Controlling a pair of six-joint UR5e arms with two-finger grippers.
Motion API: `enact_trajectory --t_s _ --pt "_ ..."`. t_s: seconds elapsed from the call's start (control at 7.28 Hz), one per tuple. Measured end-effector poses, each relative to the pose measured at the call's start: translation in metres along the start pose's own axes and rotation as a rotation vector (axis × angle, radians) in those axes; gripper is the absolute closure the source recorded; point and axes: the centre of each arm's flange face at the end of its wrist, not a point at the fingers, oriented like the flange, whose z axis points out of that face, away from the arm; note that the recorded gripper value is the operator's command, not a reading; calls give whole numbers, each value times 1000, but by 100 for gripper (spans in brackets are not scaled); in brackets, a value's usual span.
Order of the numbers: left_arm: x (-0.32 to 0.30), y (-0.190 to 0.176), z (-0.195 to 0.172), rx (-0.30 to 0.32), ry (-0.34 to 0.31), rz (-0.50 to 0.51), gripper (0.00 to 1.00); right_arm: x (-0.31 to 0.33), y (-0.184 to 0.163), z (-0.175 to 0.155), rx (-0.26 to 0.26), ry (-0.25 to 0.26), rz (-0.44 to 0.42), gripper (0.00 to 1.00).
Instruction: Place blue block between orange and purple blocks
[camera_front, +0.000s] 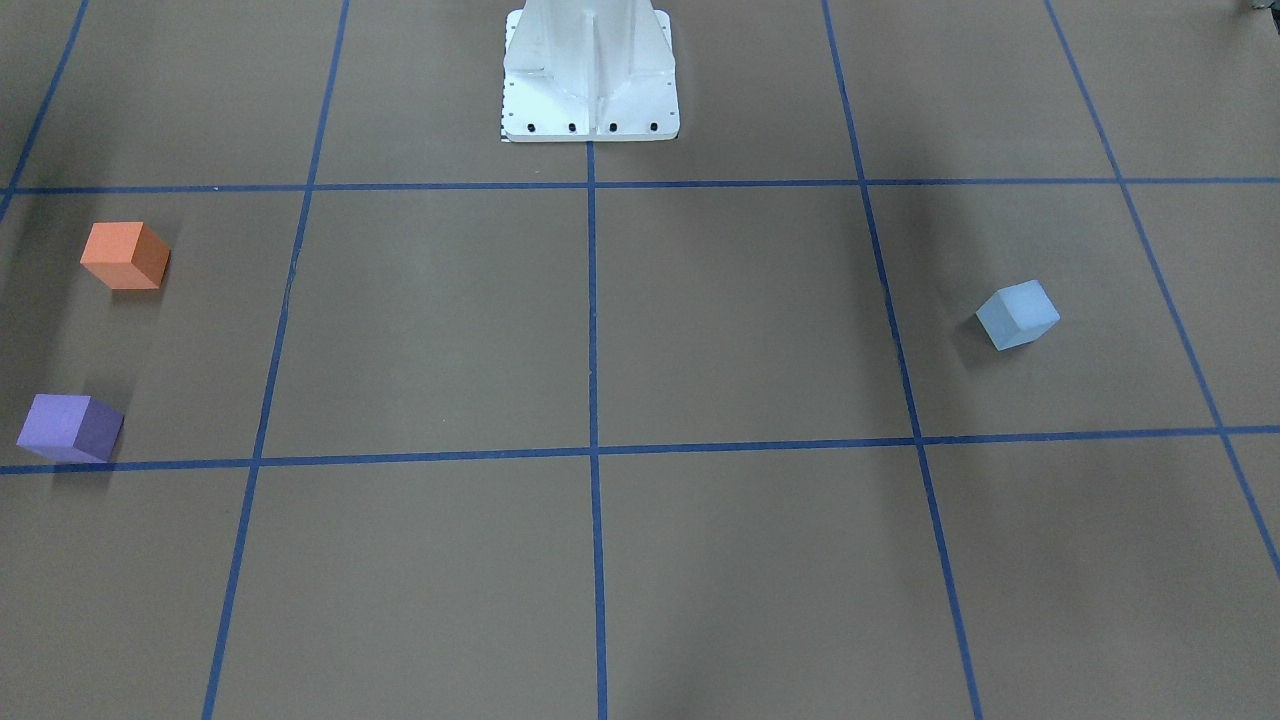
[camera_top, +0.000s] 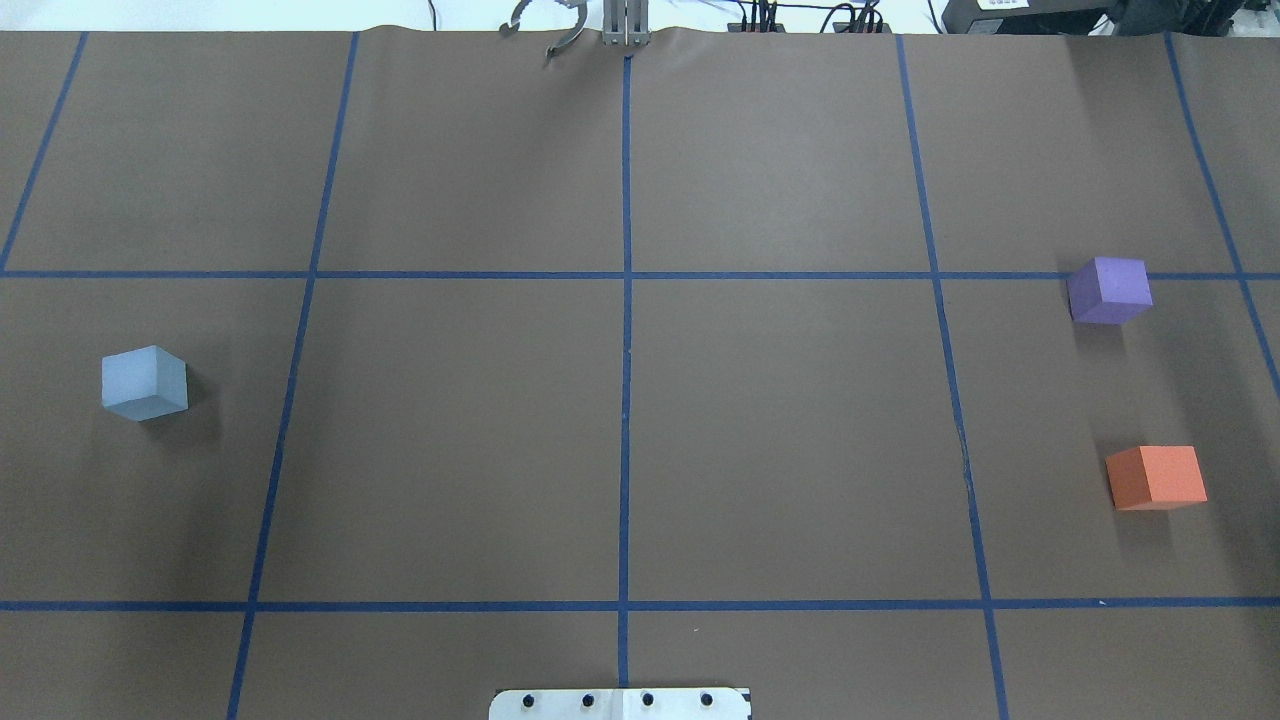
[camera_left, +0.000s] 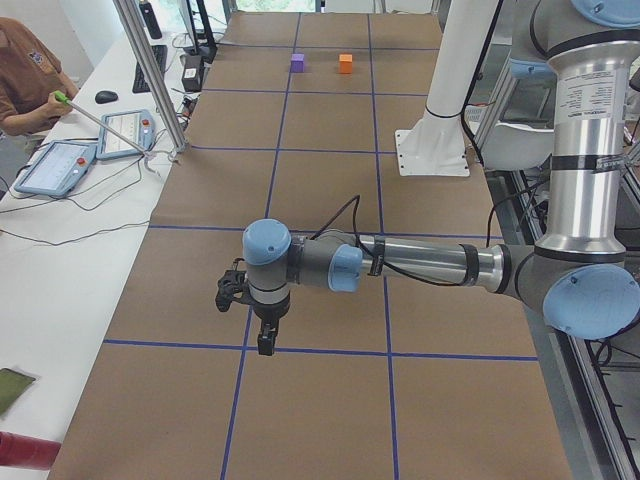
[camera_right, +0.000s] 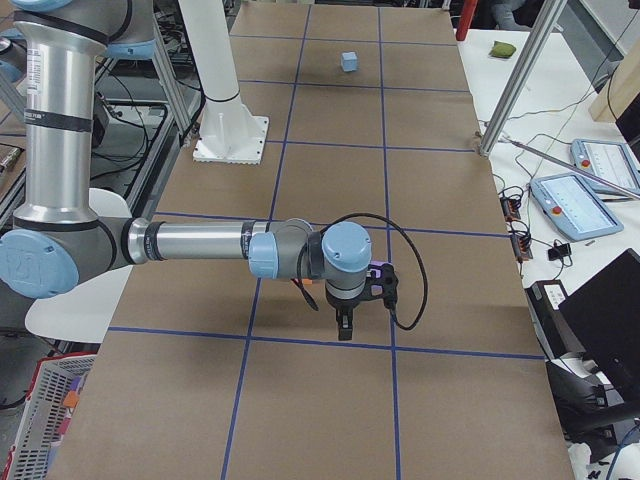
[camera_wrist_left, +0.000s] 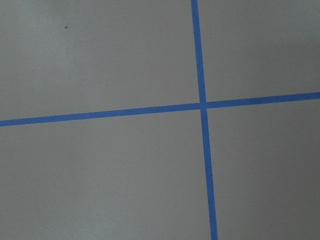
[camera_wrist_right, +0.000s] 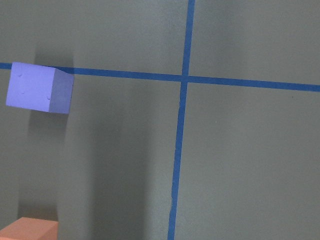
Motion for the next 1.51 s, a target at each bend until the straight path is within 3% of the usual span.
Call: enact_trajectory --t_s 0.55,1.1,1.24,1.51 --pt "11 -5 -13 24 1 16 0 -1 -1 -1 3 -3 2 0" --pt "104 -19 -35 73 46 110 0 -4 -4 -3 6 -4 -3 0" --pt "126 -22 -39 77 73 84 0 -4 -5 -3 7 -4 -3 0" --pt "172 -22 -25 42 131 -74 0 -4 -5 -3 7 -3 -4 0"
